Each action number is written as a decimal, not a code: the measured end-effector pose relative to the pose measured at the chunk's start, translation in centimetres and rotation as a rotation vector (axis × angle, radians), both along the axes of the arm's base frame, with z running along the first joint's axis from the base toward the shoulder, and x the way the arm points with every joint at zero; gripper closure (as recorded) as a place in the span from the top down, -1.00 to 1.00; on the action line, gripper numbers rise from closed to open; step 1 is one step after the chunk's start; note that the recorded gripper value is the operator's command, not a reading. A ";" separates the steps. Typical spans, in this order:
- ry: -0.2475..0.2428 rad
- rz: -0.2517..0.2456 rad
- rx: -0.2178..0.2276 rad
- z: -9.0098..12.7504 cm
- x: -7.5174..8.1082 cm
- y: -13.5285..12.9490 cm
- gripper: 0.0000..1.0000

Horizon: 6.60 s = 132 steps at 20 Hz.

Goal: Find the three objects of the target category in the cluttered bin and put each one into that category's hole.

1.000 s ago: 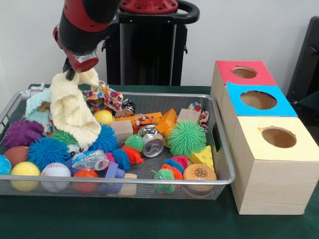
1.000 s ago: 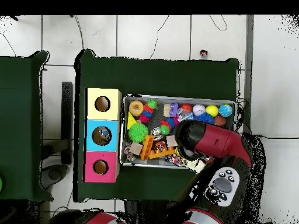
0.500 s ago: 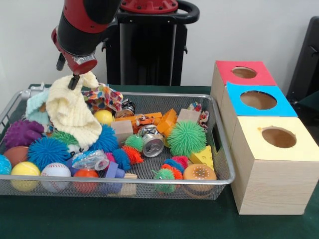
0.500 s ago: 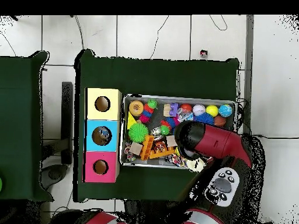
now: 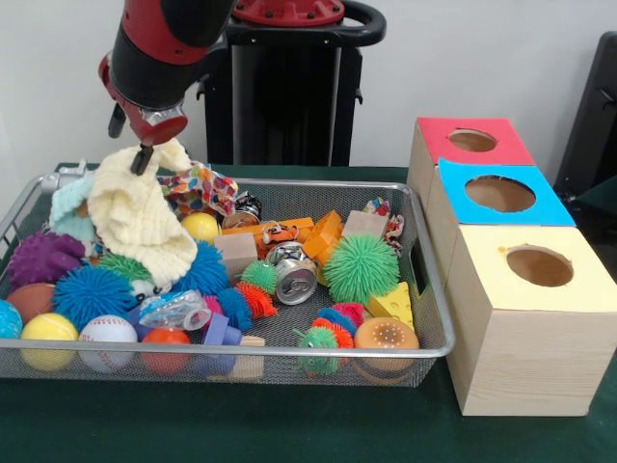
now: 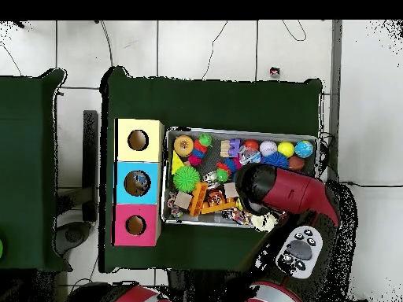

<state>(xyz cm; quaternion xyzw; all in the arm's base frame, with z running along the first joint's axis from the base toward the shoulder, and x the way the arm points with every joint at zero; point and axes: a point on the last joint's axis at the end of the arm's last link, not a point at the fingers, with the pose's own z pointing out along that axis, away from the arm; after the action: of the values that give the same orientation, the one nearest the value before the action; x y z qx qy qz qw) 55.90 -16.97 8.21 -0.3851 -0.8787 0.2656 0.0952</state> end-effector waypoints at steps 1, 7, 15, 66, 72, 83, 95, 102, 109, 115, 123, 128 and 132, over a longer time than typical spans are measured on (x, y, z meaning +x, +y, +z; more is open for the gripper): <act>-0.008 0.005 -0.003 0.0 0.1 -0.1 1.00; -0.094 0.053 -0.026 -0.2 1.5 -0.6 1.00; -0.142 0.040 -0.017 0.4 2.4 -0.9 1.00; -0.553 -0.035 0.046 -6.1 12.8 9.8 1.00; -0.541 -0.039 0.033 -6.5 12.4 9.2 1.00; -0.508 -0.037 -0.018 -7.2 11.0 7.1 1.00; -0.543 -0.034 -0.037 -8.4 11.1 6.7 1.00; -0.554 -0.041 -0.041 -8.8 11.2 6.7 1.00; -0.535 -0.047 -0.041 -10.1 10.6 6.6 1.00; -0.523 -0.051 -0.040 -10.7 10.2 6.5 1.00; -0.453 -0.100 -0.009 -11.0 9.1 6.4 1.00; -0.395 -0.142 0.023 -11.0 8.7 6.3 1.00; -0.356 -0.184 0.056 -10.8 8.8 5.8 1.00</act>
<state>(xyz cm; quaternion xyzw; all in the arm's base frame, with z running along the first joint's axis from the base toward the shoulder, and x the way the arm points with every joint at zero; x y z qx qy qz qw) 64.67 -11.14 -2.54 -0.5020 -0.8497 0.1589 -0.0272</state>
